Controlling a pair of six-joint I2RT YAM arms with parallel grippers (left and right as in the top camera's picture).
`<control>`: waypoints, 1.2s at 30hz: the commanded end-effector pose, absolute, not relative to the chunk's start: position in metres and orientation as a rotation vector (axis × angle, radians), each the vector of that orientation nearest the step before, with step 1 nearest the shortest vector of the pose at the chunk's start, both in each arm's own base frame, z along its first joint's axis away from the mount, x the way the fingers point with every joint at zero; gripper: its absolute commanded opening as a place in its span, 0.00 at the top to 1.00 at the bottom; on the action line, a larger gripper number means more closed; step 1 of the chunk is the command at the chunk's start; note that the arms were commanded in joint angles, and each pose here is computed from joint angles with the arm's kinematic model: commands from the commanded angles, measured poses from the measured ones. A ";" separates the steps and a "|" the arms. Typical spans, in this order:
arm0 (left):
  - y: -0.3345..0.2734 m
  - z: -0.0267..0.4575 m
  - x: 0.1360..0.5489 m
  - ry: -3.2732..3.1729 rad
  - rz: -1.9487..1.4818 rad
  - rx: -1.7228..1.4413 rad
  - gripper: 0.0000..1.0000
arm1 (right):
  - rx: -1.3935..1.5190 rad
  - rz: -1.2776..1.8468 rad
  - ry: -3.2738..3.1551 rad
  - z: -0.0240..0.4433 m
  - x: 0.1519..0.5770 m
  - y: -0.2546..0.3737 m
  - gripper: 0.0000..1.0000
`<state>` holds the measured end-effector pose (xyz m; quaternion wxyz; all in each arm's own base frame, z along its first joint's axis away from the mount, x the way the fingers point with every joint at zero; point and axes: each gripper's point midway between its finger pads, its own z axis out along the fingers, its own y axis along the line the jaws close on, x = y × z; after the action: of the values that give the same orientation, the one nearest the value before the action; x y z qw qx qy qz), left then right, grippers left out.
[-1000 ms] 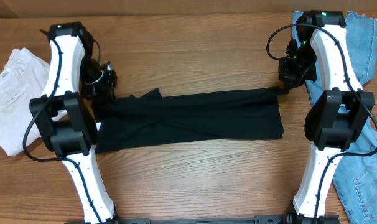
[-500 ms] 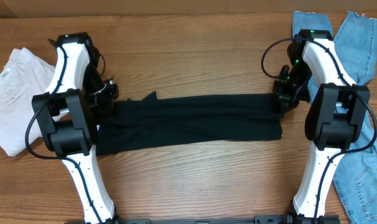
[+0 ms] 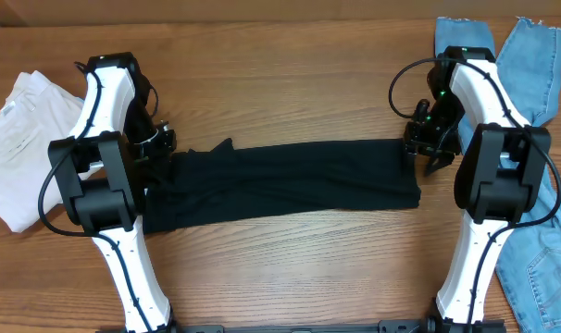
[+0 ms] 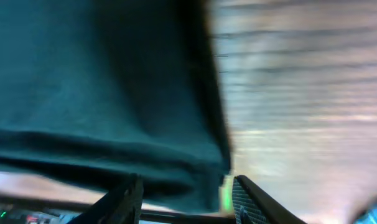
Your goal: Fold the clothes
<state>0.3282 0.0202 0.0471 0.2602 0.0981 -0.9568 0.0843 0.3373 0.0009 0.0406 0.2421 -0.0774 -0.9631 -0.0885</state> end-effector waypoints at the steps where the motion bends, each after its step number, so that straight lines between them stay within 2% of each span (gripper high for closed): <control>1: 0.024 0.063 0.336 -2.677 0.203 0.266 0.81 | -0.154 -0.408 -2.673 0.049 0.340 0.010 0.49; 6: 0.027 0.101 0.360 -2.899 0.203 0.266 0.79 | -0.156 -0.407 -2.692 0.037 0.343 0.008 0.49; 11: 0.026 0.144 0.363 -3.043 0.203 0.275 0.60 | -0.156 -0.407 -2.689 0.023 0.338 0.009 0.46; 14: 0.025 0.150 0.360 -3.053 0.202 0.271 0.58 | -0.160 -0.426 -2.690 0.011 0.335 0.012 0.46; 17: 0.025 0.149 0.359 -3.044 0.204 0.278 0.58 | -0.161 -0.499 -2.672 0.001 0.329 0.021 0.60; 18: 0.025 0.149 0.359 -3.044 0.204 0.281 0.58 | -0.159 -0.512 -2.668 -0.001 0.328 0.023 0.67; 20: 0.024 0.149 0.359 -3.044 0.204 0.281 0.59 | -0.162 -0.534 -2.661 -0.003 0.326 0.025 0.88; 21: 0.024 0.149 0.359 -3.044 0.204 0.281 0.58 | -0.157 -0.551 -2.660 -0.003 0.326 0.027 0.94; 25: 0.025 0.149 0.359 -3.043 0.199 0.281 0.60 | -0.122 -0.632 -2.668 0.000 0.330 0.035 0.96; 30: 0.025 0.149 0.359 -3.044 0.199 0.280 0.64 | -0.172 -0.575 -2.763 0.003 0.352 0.021 0.96; 36: 0.025 0.149 0.359 -3.045 0.197 0.280 0.64 | -0.357 -0.349 -2.989 0.051 0.395 -0.024 0.96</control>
<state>0.3591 0.0260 0.1503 0.0362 0.0880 -0.9930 0.0700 0.3652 0.0130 0.0072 0.1393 -0.0811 -0.9703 -0.1804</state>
